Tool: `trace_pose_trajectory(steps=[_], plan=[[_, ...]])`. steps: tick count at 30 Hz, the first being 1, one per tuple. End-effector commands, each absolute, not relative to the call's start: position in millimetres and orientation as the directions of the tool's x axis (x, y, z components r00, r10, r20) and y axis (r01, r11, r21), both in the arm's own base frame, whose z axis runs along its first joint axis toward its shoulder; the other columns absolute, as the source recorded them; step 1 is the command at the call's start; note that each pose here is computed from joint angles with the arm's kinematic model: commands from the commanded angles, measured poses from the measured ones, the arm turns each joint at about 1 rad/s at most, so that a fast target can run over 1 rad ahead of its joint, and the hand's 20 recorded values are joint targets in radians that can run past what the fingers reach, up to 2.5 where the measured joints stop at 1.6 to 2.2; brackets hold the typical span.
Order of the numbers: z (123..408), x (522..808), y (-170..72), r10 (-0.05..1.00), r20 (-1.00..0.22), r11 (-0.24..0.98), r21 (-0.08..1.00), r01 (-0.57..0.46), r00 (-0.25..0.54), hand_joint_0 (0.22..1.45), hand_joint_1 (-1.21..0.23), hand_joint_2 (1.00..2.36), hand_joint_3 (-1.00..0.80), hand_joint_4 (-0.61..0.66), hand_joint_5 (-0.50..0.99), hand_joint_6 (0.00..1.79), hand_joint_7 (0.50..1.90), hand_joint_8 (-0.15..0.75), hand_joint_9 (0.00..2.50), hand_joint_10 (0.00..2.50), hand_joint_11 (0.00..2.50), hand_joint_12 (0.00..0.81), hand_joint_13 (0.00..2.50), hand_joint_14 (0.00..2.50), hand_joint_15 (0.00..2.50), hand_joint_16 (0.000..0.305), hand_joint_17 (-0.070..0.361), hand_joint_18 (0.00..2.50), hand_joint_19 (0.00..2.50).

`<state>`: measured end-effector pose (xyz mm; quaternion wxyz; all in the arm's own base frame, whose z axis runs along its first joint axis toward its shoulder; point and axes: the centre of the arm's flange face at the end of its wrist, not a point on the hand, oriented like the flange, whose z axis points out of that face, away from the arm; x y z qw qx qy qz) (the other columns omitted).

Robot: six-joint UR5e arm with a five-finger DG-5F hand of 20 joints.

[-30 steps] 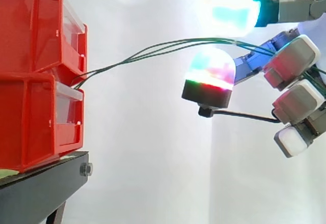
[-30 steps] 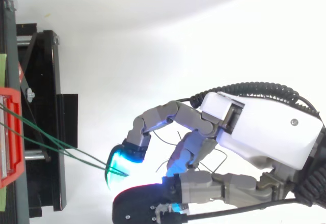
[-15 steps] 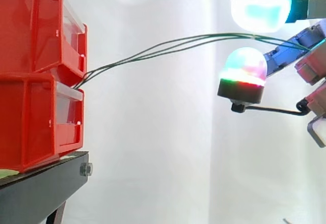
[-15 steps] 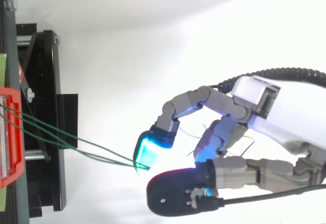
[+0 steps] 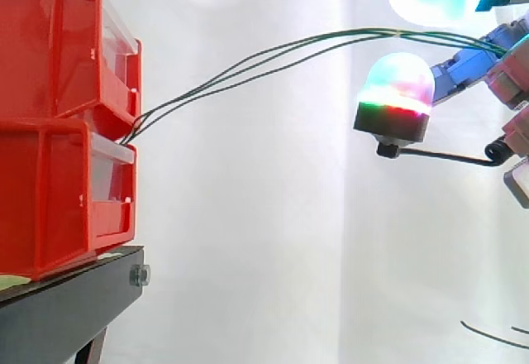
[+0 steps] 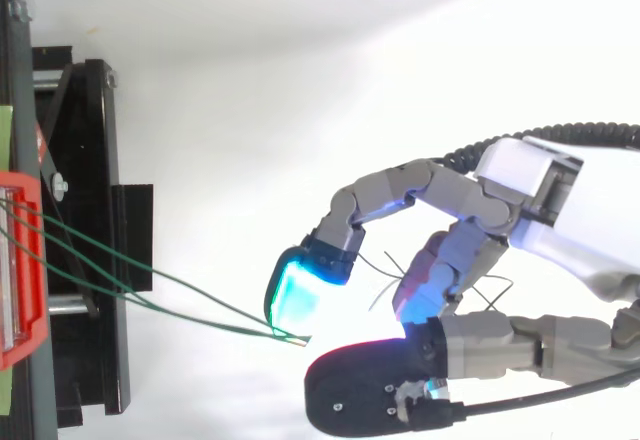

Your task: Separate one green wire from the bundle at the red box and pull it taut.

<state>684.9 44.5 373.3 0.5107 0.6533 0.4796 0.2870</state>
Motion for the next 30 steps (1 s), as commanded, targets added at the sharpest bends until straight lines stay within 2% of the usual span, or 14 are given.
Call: trace_pose_trajectory(steps=[1,3,10,15,19,26,30], plan=[[374,685,44,0.919,-0.113,-0.020,0.943,0.332,0.377,0.58,-0.68,1.01,-0.31,0.05,-0.20,0.87,0.88,0.264,1.42,0.03,0.95,0.343,1.30,0.03,0.86,0.047,0.105,0.83,0.69],[376,686,42,0.919,-0.110,-0.022,0.945,0.327,0.378,0.58,-0.69,1.02,-0.28,0.03,-0.20,0.87,0.91,0.265,1.40,0.03,0.95,0.342,1.30,0.03,0.87,0.047,0.105,0.84,0.69],[385,689,42,0.919,-0.101,-0.024,0.951,0.308,0.381,0.60,-0.74,1.02,-0.28,0.02,-0.20,0.88,0.87,0.259,1.39,0.03,0.95,0.338,1.30,0.03,0.87,0.047,0.105,0.85,0.68],[384,691,46,0.919,-0.115,-0.004,0.954,0.301,0.376,0.56,-0.69,1.00,-0.50,0.07,-0.20,0.88,0.83,0.267,1.41,0.03,0.95,0.346,1.31,0.03,0.87,0.048,0.107,0.86,0.68],[386,698,50,0.921,-0.113,0.014,0.966,0.260,0.373,0.54,-0.65,1.00,-0.50,0.08,-0.20,0.88,0.83,0.274,1.42,0.03,0.95,0.350,1.31,0.03,0.87,0.048,0.109,0.87,0.68],[387,700,52,0.923,-0.117,0.025,0.968,0.248,0.366,0.60,-0.79,1.00,-0.50,0.05,-0.20,0.87,0.88,0.255,1.41,0.03,0.96,0.339,1.31,0.03,0.88,0.046,0.104,0.86,0.69],[387,701,53,0.924,-0.114,0.024,0.970,0.241,0.366,0.62,-0.81,1.01,-0.38,-0.03,-0.20,0.89,0.91,0.254,1.40,0.03,0.97,0.335,1.31,0.03,0.87,0.046,0.103,0.86,0.68]])
